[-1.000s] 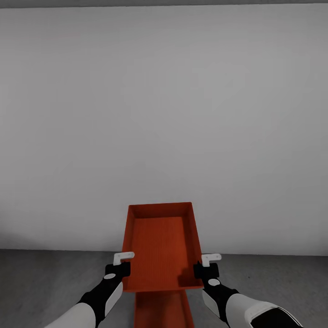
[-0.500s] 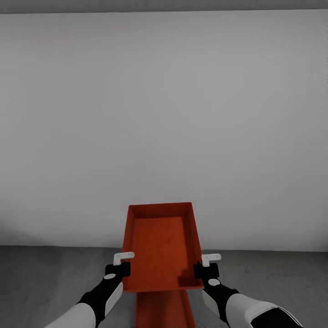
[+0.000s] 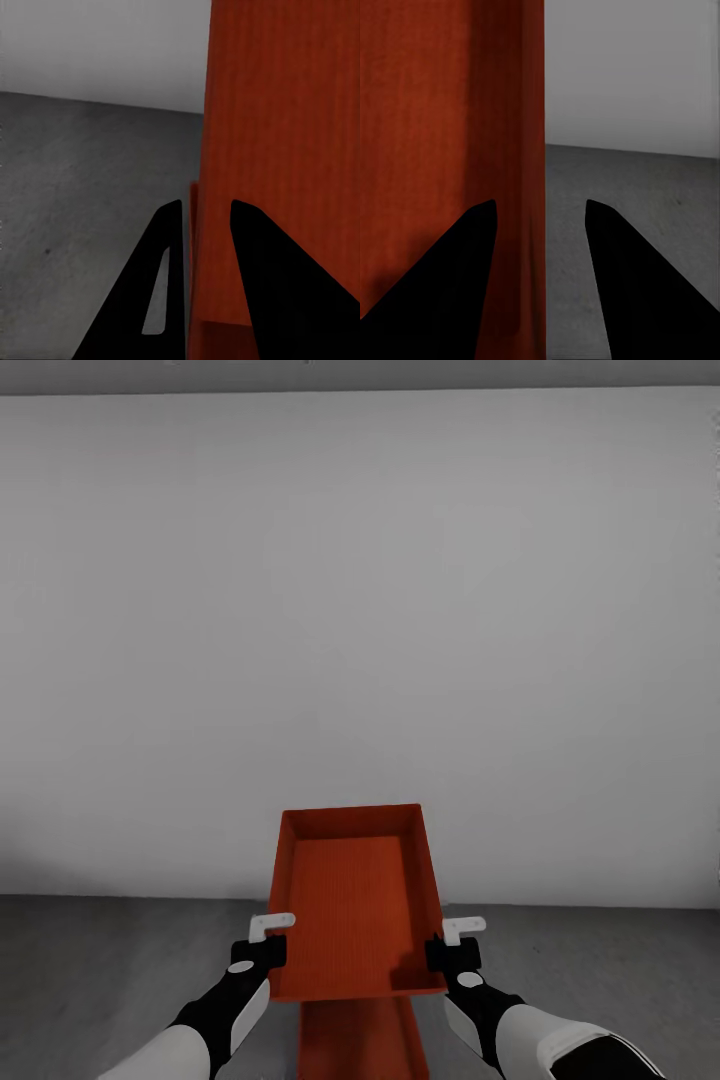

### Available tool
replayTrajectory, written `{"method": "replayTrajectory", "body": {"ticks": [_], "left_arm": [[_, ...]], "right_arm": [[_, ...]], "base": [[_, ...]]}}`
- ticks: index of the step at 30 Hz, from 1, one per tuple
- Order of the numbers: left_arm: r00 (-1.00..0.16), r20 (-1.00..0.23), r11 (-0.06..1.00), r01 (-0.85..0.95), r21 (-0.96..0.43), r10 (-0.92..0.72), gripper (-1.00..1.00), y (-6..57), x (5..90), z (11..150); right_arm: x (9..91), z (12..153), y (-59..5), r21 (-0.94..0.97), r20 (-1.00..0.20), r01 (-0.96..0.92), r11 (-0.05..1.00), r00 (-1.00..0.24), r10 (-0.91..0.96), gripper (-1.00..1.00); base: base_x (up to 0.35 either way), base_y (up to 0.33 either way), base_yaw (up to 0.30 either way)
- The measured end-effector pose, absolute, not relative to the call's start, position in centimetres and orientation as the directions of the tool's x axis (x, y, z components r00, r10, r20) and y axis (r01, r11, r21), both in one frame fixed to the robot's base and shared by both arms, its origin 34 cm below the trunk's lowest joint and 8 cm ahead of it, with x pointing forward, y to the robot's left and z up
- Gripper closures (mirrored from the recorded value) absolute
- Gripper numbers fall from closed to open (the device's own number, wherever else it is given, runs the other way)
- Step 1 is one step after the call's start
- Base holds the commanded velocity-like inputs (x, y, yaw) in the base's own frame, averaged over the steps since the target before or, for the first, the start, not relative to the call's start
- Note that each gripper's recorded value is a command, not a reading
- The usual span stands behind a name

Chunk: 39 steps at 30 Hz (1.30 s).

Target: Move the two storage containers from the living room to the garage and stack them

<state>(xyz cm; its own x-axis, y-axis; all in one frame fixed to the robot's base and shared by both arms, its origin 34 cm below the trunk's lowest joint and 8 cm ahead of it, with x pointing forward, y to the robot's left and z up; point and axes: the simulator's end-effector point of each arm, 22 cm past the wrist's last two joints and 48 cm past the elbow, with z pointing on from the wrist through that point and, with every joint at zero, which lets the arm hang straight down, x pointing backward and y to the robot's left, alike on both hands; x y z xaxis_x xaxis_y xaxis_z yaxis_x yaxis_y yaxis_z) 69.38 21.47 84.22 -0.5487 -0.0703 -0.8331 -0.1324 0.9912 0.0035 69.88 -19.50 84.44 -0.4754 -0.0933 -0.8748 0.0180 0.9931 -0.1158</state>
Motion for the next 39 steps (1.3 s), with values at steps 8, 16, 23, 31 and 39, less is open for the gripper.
{"method": "replayTrajectory", "body": {"ticks": [8,16,23,31,39], "left_arm": [[-0.548,-0.834,0.991,-0.132,0.004,-0.070,1.00,21.45,69.37,84.27],[-0.547,-0.834,0.991,-0.132,0.004,-0.070,1.00,21.47,69.37,84.29],[-0.547,-0.834,0.991,-0.132,0.004,-0.070,1.00,21.41,69.37,84.30],[-0.550,-0.832,0.991,-0.132,0.004,-0.070,1.00,21.43,69.33,84.09],[-0.560,-0.826,0.991,-0.132,0.005,-0.070,1.00,21.42,69.20,83.44]], "right_arm": [[69.87,84.48,-19.52,-0.115,-0.875,0.018,0.993,-0.474,-0.093,1.00],[69.87,84.50,-19.51,-0.116,-0.876,0.018,0.993,-0.474,-0.093,1.00],[69.87,84.49,-19.56,-0.114,-0.876,0.018,0.993,-0.474,-0.092,1.00],[69.84,84.30,-19.54,-0.115,-0.874,0.017,0.993,-0.477,-0.093,1.00],[69.72,83.64,-19.55,-0.116,-0.868,0.016,0.993,-0.487,-0.094,1.00]], "base": [[-0.192,0.000,0.000],[-0.007,0.000,0.000],[0.000,0.000,0.000],[0.000,0.000,0.001],[0.000,0.000,0.052]]}}
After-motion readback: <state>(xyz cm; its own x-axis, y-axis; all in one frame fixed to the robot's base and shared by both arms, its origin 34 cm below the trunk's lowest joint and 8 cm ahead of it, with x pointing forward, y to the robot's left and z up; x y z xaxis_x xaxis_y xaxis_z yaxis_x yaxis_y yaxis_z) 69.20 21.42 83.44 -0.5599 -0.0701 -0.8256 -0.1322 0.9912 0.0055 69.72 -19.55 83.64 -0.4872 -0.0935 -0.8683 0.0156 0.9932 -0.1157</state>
